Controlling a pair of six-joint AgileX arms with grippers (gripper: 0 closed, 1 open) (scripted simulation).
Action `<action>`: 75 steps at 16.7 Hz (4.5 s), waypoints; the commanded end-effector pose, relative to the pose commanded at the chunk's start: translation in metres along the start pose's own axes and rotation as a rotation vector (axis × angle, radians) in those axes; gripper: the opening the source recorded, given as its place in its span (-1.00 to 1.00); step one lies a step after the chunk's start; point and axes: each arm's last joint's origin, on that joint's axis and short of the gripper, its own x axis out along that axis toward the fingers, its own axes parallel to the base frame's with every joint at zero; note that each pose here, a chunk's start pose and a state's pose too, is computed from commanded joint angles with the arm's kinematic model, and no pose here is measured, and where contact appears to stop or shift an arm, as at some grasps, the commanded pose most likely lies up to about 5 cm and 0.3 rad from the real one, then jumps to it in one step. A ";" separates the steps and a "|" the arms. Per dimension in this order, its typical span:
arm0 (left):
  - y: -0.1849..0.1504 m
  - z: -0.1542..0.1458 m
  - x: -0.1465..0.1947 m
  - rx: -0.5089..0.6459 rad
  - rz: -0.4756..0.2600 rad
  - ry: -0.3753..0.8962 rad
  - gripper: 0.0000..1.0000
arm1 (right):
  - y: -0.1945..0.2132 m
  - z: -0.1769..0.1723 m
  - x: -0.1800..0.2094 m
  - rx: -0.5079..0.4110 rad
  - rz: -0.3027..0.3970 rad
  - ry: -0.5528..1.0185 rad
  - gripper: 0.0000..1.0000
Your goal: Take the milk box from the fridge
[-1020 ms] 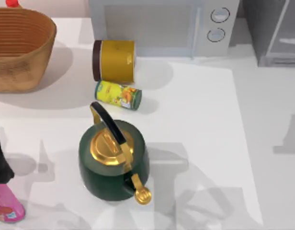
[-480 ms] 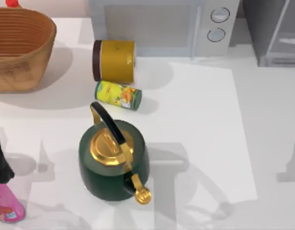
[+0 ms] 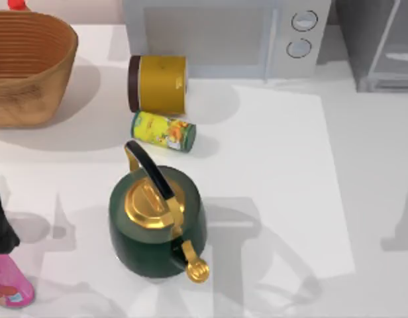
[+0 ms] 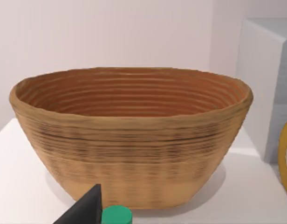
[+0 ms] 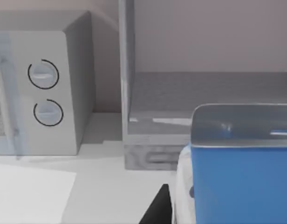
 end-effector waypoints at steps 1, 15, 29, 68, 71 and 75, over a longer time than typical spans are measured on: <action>0.000 0.000 0.000 0.000 0.000 0.000 1.00 | 0.000 0.001 0.002 0.000 0.006 0.010 -1.00; 0.000 0.000 0.000 0.000 0.000 0.000 1.00 | 0.026 0.000 0.099 -0.015 0.254 0.205 -1.00; 0.000 0.000 0.000 0.000 0.000 0.000 1.00 | 0.086 -0.075 0.212 -0.007 0.622 0.079 -1.00; 0.000 0.000 0.000 0.000 0.000 0.000 1.00 | 0.153 -0.114 0.276 -0.003 0.760 -0.018 0.81; 0.000 0.000 0.000 0.000 0.000 0.000 1.00 | 0.153 -0.114 0.276 -0.003 0.760 -0.018 1.00; 0.000 0.000 0.000 0.000 0.000 0.000 1.00 | 0.153 -0.114 0.276 -0.003 0.760 -0.018 1.00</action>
